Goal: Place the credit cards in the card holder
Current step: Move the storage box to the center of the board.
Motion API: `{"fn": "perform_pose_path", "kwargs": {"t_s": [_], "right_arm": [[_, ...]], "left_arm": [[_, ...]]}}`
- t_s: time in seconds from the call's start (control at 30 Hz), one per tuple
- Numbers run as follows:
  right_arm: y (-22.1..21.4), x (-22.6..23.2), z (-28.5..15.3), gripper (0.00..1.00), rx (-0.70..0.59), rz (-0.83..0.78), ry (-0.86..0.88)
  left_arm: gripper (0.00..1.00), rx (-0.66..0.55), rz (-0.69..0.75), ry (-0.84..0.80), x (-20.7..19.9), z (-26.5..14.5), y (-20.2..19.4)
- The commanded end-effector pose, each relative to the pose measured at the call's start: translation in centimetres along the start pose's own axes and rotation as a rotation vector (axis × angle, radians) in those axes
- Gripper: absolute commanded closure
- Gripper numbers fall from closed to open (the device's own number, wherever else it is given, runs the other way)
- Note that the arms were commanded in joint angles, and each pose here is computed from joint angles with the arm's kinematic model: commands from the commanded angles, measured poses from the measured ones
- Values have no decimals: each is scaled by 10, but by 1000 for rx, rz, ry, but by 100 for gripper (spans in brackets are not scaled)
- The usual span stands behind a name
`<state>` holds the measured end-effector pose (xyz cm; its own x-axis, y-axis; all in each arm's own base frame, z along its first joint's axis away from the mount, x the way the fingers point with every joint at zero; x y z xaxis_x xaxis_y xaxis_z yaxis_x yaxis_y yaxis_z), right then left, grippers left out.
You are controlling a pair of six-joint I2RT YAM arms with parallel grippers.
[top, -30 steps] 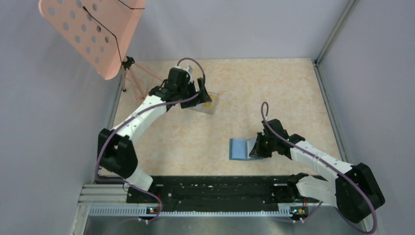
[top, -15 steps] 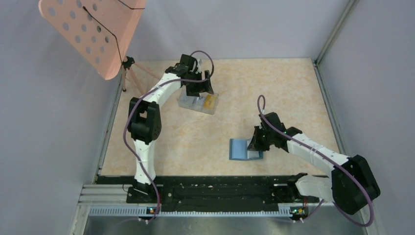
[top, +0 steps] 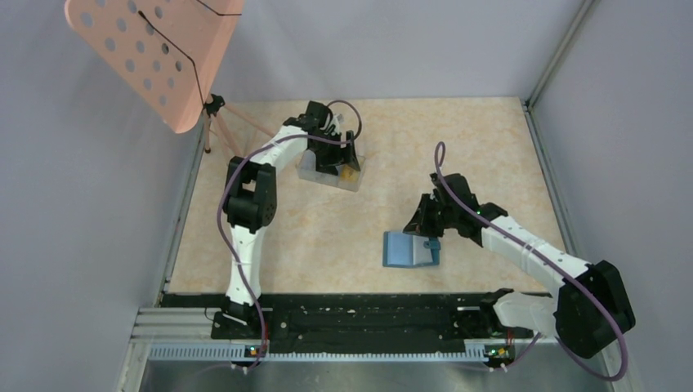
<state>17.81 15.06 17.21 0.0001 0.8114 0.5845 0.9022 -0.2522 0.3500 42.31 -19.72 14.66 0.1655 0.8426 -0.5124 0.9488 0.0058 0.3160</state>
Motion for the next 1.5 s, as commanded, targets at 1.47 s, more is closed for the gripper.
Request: {"fn": "perform_pose_path", "kwargs": {"t_s": [1.47], "right_arm": [[85,58,74,70,64,-65,141]], "left_arm": [[9,73,-51,-53,-36,-36,-84]]}}
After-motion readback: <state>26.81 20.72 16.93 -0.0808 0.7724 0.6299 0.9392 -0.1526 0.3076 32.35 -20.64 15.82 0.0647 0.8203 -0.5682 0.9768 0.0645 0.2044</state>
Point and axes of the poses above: each gripper's point midway between its finger pads, its own z axis out along the fingers, its own x axis along the line the jaws close on, y = z × x, the point moved 10 cm from there along -z, back along the fingers
